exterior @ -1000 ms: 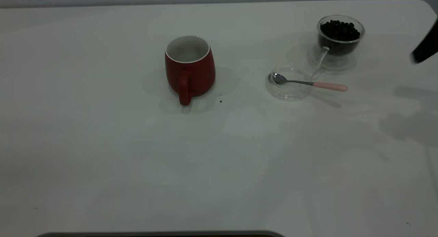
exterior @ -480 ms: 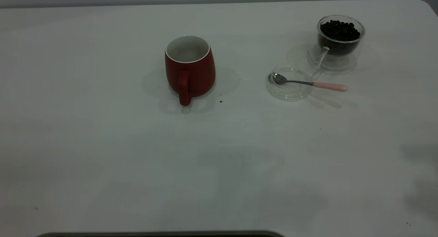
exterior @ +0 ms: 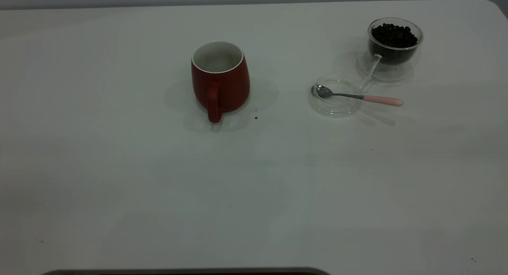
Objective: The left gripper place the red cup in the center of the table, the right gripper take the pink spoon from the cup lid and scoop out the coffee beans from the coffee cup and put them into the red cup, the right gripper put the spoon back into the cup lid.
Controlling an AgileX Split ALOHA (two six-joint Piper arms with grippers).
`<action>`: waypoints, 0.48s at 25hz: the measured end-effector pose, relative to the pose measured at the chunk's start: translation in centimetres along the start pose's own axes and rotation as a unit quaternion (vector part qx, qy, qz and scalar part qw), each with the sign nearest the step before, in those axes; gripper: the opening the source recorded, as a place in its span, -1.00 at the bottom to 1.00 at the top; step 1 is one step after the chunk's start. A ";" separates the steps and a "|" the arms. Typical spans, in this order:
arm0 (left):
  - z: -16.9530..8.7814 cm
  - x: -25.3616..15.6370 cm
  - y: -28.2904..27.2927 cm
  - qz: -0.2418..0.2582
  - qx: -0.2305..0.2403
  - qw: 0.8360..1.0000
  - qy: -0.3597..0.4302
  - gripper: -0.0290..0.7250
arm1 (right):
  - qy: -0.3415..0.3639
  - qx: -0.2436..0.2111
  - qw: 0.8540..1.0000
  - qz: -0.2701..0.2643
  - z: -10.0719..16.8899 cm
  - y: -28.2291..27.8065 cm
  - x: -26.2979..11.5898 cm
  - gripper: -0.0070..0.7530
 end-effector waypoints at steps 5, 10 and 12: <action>0.0 0.0 0.0 0.000 0.000 1.000 0.000 0.59 | 0.003 -0.036 0.998 -0.044 -0.2 -0.1 -1.9 0.57; 0.0 0.0 0.0 0.000 0.000 1.000 0.000 0.59 | -0.003 -0.047 0.995 -0.089 0.0 -1.2 -2.5 0.57; 0.0 0.0 0.0 0.000 0.000 1.000 0.000 0.59 | -0.012 -0.044 0.993 -0.105 0.1 -1.6 -2.6 0.57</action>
Point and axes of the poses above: a point on each arm's last joint axis where the gripper is mounted, y pointing out along that axis toward the gripper, z along the wrist's bending axis when the last joint is at zero, x = y × z, the point moved 6 cm from there along y, pointing out along that axis toward the gripper, and after that the axes turned 6 degrees about -y, right-handed, at the moved point
